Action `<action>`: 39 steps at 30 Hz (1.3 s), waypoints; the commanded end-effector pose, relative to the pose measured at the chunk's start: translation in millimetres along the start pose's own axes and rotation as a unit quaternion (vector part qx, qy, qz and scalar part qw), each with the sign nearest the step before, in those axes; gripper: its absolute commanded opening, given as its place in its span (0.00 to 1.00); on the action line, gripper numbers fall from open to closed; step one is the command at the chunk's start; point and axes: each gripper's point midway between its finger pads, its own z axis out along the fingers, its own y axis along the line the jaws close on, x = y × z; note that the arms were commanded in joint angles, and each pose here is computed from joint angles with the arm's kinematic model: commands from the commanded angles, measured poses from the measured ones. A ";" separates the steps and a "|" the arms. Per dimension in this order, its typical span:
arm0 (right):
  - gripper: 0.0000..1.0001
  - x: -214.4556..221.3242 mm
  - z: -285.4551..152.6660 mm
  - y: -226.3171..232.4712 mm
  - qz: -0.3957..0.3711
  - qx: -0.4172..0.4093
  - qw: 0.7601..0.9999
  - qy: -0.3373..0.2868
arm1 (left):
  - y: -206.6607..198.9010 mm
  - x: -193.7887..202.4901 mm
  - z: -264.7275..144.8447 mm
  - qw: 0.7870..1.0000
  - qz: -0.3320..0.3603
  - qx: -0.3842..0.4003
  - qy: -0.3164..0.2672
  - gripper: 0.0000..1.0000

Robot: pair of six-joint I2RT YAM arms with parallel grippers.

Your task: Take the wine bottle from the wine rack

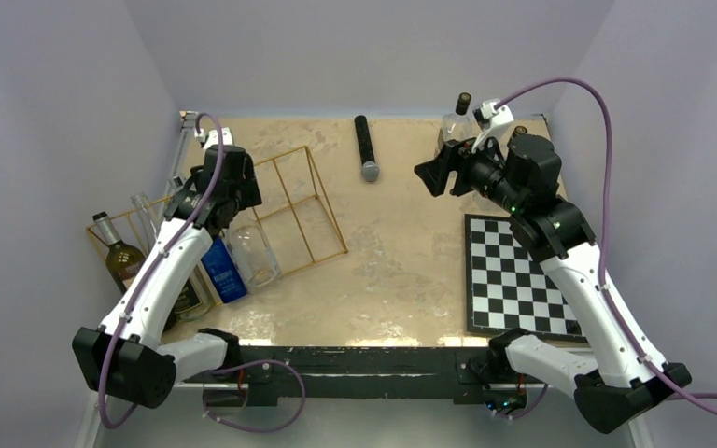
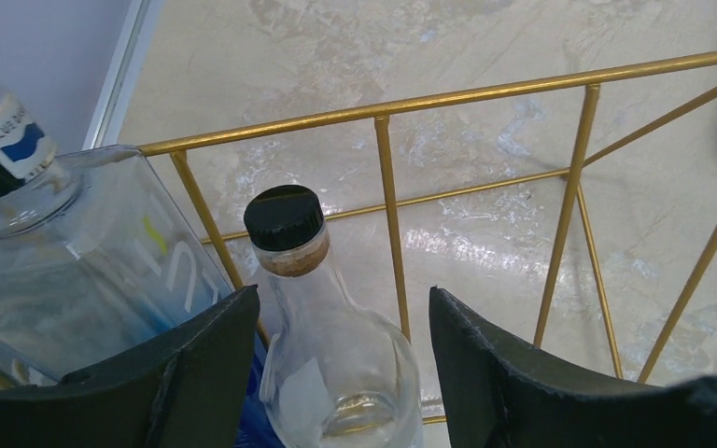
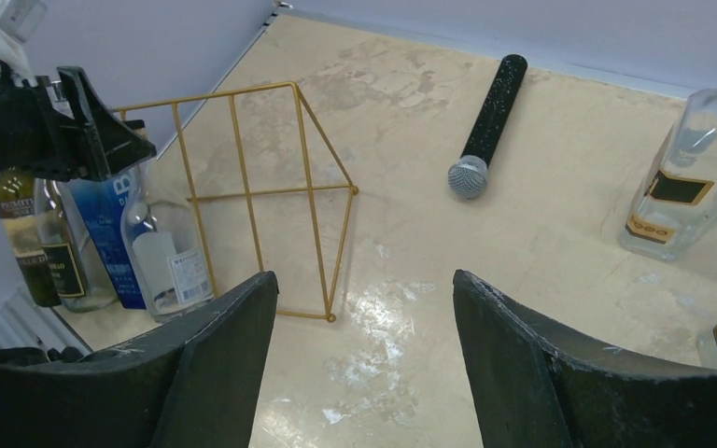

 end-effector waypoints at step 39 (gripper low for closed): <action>0.99 -9.1 -24.3 10.8 0.009 -0.012 0.999 -0.029 | -28.1 -23.1 -32.6 0.990 -0.006 0.130 -0.053 0.00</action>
